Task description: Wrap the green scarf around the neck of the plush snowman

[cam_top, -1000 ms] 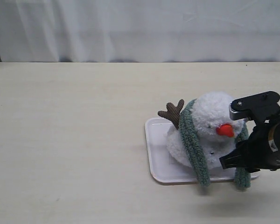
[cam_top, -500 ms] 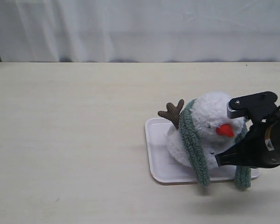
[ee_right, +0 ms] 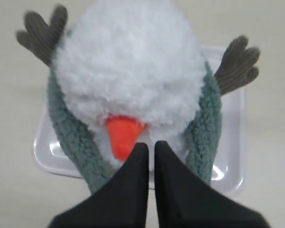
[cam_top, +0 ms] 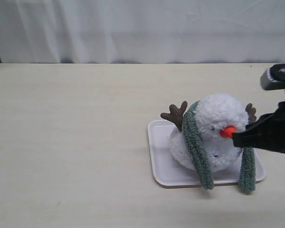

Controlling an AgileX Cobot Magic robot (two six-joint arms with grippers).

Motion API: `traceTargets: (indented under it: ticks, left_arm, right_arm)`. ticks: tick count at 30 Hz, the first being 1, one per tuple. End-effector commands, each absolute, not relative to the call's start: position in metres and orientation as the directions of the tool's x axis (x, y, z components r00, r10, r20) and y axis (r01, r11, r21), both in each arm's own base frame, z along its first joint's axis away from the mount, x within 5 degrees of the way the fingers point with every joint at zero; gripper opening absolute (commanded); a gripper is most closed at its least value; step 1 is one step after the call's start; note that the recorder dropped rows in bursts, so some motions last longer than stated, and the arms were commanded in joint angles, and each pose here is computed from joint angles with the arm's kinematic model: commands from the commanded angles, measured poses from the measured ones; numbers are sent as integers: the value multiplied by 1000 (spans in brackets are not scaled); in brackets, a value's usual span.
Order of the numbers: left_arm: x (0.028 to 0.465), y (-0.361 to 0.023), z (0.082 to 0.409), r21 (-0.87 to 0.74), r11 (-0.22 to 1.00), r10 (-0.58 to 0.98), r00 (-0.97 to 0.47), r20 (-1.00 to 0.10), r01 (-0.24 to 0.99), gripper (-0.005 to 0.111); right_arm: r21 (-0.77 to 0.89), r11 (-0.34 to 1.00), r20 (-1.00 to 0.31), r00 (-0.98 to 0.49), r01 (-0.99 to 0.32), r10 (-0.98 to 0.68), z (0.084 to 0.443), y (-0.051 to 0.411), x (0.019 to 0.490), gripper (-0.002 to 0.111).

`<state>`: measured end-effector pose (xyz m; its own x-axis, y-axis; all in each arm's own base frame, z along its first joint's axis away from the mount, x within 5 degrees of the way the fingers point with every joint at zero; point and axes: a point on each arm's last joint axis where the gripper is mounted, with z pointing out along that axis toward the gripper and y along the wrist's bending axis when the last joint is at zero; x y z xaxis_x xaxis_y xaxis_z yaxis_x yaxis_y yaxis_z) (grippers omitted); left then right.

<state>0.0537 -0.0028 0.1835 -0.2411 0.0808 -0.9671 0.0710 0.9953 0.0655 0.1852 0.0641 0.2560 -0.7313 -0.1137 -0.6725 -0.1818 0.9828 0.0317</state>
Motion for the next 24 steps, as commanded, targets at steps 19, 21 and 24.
traceTargets:
  ticks: [19, 21, 24]
  left_arm:
    - [54, -3, 184, 63, 995, 79, -229, -970, 77, 0]
    - [54, -3, 184, 63, 995, 79, -229, -970, 77, 0]
    - [54, -3, 184, 63, 995, 79, -229, -970, 77, 0]
  right_arm:
    - [161, 951, -985, -106, -264, 137, 354, 9, 47, 4]
    - [165, 950, -986, -80, -266, 149, 355, 5, 38, 4]
    - [171, 947, -985, -41, -271, 166, 356, 1, 27, 4]
